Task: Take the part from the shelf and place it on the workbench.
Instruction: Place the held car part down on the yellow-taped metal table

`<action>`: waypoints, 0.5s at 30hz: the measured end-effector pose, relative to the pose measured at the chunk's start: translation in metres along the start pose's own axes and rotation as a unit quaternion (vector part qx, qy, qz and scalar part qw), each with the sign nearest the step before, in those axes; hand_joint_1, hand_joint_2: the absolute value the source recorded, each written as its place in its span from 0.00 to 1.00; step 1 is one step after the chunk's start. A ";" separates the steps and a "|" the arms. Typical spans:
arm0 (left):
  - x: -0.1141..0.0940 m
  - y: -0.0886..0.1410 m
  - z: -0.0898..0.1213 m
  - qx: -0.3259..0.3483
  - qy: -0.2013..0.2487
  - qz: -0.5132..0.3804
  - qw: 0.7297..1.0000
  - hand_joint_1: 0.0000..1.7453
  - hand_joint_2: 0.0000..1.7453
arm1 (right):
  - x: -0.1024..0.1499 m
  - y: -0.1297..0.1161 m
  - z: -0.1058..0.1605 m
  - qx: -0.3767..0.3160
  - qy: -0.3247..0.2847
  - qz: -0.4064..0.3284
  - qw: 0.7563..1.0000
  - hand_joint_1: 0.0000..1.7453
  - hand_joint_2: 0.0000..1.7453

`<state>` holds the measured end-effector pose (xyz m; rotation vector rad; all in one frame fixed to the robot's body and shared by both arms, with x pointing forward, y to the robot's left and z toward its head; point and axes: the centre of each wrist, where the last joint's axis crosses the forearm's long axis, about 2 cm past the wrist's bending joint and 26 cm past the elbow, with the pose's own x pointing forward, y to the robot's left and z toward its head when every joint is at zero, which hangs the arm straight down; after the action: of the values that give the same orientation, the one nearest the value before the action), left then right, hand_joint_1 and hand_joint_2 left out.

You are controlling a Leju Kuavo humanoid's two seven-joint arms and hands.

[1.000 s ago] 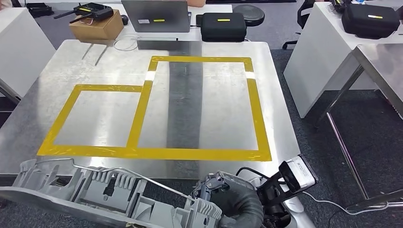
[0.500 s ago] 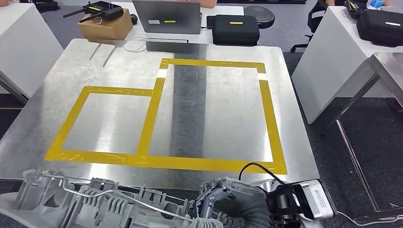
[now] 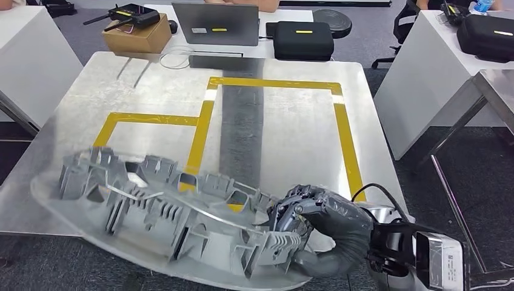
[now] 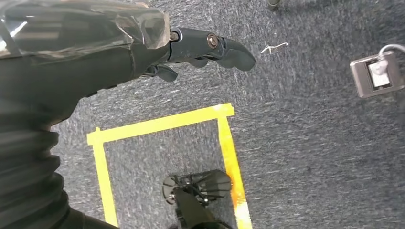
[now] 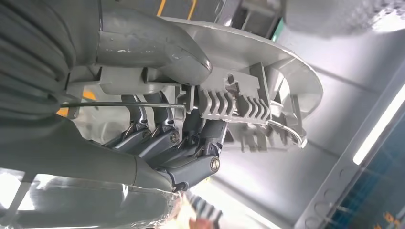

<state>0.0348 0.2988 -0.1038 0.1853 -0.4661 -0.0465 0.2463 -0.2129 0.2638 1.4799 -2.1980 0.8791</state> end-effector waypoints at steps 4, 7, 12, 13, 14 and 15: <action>0.002 -0.002 0.000 -0.002 -0.005 -0.006 1.000 0.00 1.00 | 0.009 -0.012 -0.003 -0.009 0.039 0.065 0.997 1.00 1.00; 0.005 -0.001 -0.001 -0.001 -0.011 -0.002 1.000 0.00 1.00 | 0.006 -0.023 0.001 -0.033 0.122 0.130 0.983 1.00 1.00; 0.004 -0.001 0.000 0.003 -0.011 0.010 1.000 0.00 1.00 | -0.009 -0.044 0.019 -0.078 0.252 0.212 0.941 1.00 1.00; 0.004 -0.001 0.000 0.004 -0.011 0.012 1.000 0.00 1.00 | -0.011 -0.048 0.022 -0.086 0.276 0.224 0.931 1.00 1.00; 0.004 -0.002 0.000 0.004 -0.011 0.013 1.000 0.00 1.00 | -0.014 -0.053 0.024 -0.094 0.299 0.236 0.920 1.00 1.00; 0.005 -0.002 0.000 0.005 -0.010 0.014 1.000 0.00 1.00 | -0.018 -0.057 0.027 -0.102 0.322 0.246 0.909 1.00 1.00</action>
<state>0.0391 0.2961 -0.1025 0.1875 -0.4897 -0.0197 0.3075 -0.2334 0.2498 0.4233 -2.0603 1.0529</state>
